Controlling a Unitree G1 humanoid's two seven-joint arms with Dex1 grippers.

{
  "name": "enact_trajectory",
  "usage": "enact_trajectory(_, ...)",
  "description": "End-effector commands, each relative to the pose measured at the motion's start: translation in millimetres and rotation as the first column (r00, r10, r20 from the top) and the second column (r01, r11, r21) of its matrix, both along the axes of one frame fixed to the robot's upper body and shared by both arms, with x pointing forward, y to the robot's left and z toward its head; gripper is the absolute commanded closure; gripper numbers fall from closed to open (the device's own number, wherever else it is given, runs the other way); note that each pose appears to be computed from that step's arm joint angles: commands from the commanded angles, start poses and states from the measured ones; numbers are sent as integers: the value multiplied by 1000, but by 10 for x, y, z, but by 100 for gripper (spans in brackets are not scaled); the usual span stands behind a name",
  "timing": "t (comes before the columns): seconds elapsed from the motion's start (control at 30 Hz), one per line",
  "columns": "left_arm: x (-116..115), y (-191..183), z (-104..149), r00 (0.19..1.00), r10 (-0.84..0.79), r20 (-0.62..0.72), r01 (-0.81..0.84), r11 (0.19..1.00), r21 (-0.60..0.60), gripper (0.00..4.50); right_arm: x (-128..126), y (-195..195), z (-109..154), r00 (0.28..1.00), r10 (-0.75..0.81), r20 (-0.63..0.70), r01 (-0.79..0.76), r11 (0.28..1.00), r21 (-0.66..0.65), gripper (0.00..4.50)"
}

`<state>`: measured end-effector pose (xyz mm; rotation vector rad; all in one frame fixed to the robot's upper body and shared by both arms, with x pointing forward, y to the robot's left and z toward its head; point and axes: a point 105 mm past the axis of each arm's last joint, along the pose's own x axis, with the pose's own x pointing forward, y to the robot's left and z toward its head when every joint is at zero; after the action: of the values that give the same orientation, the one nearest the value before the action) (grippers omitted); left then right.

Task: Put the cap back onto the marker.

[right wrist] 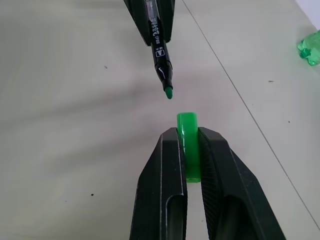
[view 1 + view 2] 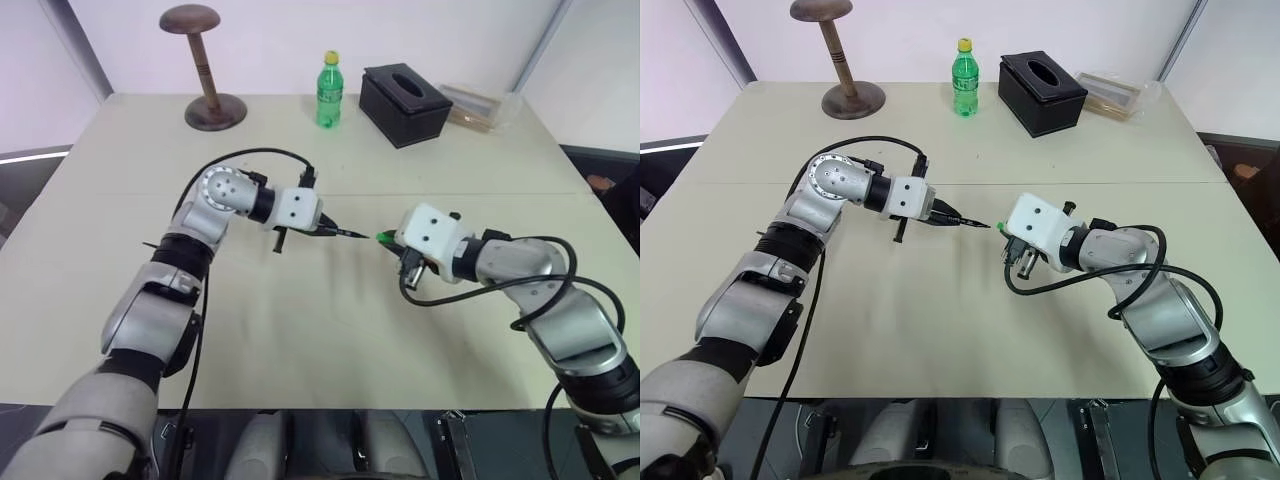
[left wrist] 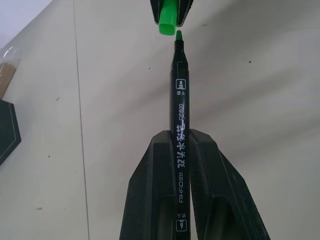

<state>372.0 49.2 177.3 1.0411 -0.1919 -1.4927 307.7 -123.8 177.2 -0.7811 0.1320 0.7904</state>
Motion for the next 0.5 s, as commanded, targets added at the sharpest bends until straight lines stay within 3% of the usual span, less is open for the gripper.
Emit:
enact_trajectory(0.03,5,-39,109,999,-14,44,14,1000,-10,450,-65,79,127,998,33,49,-34,999,10,447)
enact_trajectory(0.5,-4,-56,112,999,-22,45,23,1000,-12,450,-84,118,117,998,36,43,-36,999,18,447)
